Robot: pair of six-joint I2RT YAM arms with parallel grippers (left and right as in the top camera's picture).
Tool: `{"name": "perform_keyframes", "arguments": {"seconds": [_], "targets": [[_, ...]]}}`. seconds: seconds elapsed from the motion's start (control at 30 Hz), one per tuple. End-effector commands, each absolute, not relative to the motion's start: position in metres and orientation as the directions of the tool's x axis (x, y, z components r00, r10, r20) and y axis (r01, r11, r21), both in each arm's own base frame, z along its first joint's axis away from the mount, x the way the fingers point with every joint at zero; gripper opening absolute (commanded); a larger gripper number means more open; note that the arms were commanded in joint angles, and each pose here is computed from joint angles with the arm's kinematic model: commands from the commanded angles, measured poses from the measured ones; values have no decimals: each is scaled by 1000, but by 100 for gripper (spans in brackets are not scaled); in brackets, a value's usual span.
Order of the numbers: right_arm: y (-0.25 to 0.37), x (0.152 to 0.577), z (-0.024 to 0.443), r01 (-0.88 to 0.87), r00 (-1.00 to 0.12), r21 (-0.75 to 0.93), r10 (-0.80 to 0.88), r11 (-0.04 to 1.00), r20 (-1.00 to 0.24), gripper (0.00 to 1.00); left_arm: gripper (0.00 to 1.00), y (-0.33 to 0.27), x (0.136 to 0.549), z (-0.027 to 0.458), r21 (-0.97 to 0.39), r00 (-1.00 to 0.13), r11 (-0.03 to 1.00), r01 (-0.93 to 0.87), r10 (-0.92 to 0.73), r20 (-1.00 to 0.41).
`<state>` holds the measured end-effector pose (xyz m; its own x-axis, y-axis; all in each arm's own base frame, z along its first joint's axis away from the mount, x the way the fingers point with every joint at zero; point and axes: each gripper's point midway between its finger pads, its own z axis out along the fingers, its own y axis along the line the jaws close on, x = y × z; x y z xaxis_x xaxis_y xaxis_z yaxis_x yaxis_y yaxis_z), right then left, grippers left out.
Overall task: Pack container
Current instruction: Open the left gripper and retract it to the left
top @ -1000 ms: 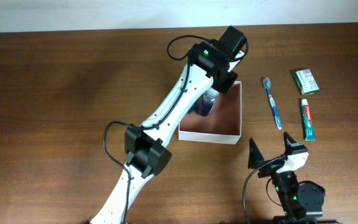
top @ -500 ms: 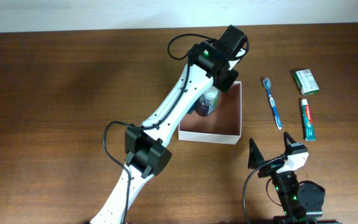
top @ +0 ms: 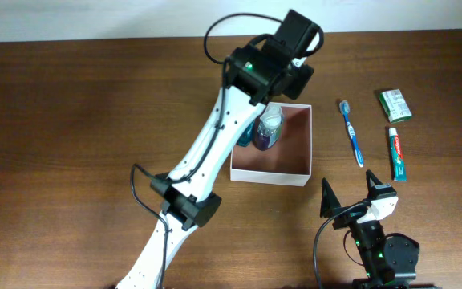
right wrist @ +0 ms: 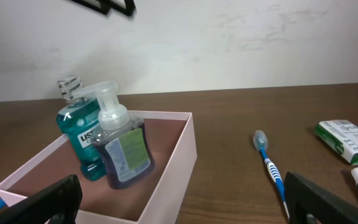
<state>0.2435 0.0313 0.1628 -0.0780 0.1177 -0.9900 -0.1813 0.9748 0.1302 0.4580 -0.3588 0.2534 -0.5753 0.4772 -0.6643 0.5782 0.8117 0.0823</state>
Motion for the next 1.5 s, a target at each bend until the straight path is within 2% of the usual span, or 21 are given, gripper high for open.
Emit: {"name": "perform_keyframes", "arguments": {"seconds": [0.0, 0.13, 0.27, 0.37, 0.4, 0.53, 0.67, 0.87, 1.13, 1.47], "targets": [[33, 243, 161, -189, -80, 123, 110, 974, -991, 98, 64, -342, 452, 295, 92, -543, 828, 553, 442, -714], [33, 243, 161, -189, -80, 123, 110, 974, -991, 98, 68, -317, 445, 333, 117, -520, 856, 504, 409, -750], [33, 243, 161, -189, -80, 123, 110, 974, -991, 98, 80, -278, 439, 364, 150, -520, 894, 421, 374, -768], [33, 243, 161, -189, -80, 123, 110, 974, -991, 98, 87, -237, 430, 374, 152, -574, 933, 327, 324, -752], [33, 243, 161, -189, -80, 123, 110, 974, -991, 98, 93, -220, 427, 375, 153, -603, 945, 290, 304, -737], [33, 243, 161, -189, -80, 123, 110, 974, -991, 98, 99, -181, 428, 373, 134, -659, 968, 212, 243, -712], [33, 243, 161, -189, -80, 123, 110, 974, -991, 98, 99, -150, 437, 376, 52, -685, 991, 127, 125, -718], [33, 243, 161, -189, -80, 123, 110, 974, -991, 98, 99, -127, 448, 365, -72, -734, 989, 132, 48, -678], [33, 243, 161, -189, -80, 123, 110, 974, -991, 98, 99, -66, 464, 321, -35, -828, 999, -15, -31, -559], [33, 243, 161, -189, -80, 123, 110, 974, -991, 98, 99, -20, 463, 263, 4, -918, 993, -114, -104, -382]]}}
